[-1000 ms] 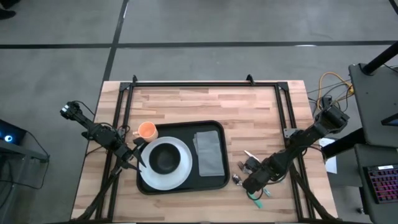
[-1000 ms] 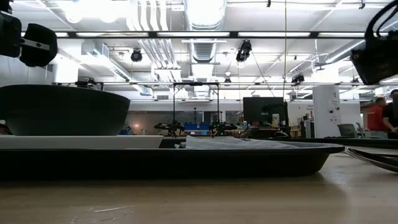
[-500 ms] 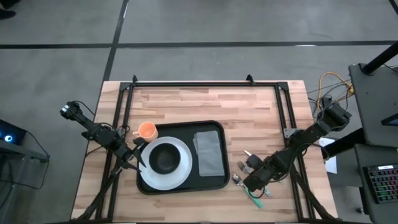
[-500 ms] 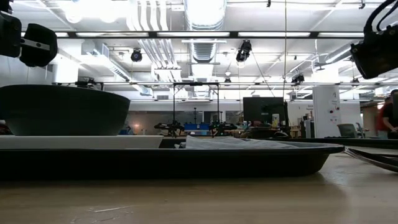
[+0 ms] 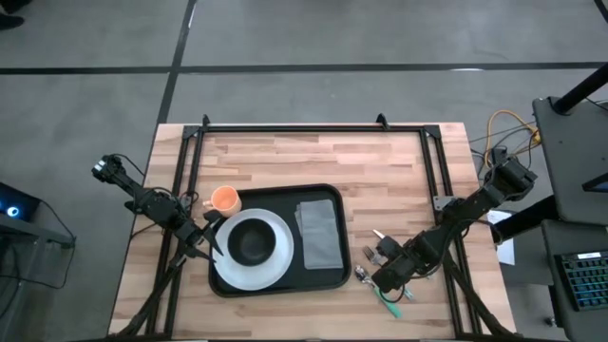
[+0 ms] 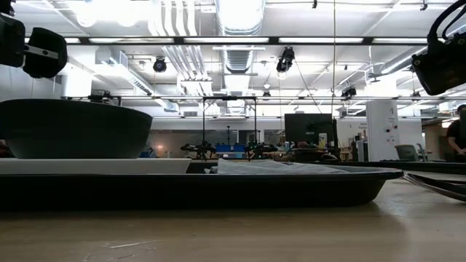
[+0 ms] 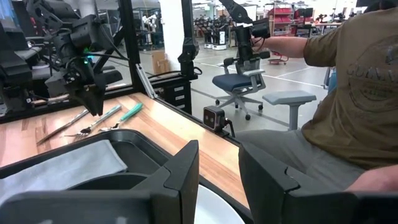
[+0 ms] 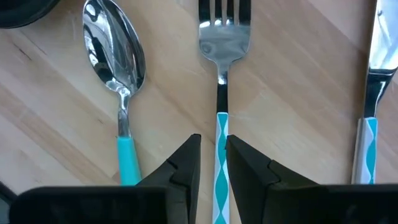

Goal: Set up tray
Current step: Put the white patterned fork on the gray napkin to the right of the white plate

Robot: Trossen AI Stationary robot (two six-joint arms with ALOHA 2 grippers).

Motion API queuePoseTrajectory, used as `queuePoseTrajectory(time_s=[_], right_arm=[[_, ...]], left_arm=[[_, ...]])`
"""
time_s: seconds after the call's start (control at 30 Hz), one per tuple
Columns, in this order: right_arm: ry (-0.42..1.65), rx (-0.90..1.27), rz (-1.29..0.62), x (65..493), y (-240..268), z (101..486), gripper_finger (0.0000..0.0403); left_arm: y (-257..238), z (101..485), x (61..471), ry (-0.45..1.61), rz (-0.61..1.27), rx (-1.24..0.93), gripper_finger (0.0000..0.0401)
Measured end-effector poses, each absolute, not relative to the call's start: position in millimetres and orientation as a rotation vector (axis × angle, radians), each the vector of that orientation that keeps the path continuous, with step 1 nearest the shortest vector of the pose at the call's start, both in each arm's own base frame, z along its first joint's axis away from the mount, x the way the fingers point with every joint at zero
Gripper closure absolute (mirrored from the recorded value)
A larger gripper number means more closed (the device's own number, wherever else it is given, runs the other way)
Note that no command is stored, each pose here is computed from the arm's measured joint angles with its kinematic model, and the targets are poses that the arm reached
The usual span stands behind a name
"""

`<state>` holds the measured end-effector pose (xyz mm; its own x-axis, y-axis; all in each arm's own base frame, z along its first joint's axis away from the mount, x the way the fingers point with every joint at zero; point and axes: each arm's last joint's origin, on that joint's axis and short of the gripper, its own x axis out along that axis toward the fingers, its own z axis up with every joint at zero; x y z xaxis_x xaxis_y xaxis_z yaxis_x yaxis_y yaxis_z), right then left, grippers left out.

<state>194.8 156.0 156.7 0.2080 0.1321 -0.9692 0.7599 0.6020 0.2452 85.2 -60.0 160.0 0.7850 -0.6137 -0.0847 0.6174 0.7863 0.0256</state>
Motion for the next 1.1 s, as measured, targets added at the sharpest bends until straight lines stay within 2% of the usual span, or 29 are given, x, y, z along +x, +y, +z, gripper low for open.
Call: queuePoseTrajectory(time_s=[0.47, 0.9, 1.1], right_arm=[[1.414, 0.788, -0.551, 200, 163, 129, 0.0335], [1.406, 0.808, -0.549, 200, 163, 130, 0.0335], [1.422, 0.735, -0.483, 199, 163, 130, 0.0336]], left_arm=[[-60, 160, 85, 0.073, -0.664, 0.053, 0.0305], [-60, 160, 85, 0.074, -0.664, 0.053, 0.0305], [-60, 160, 85, 0.073, -0.664, 0.053, 0.0305]])
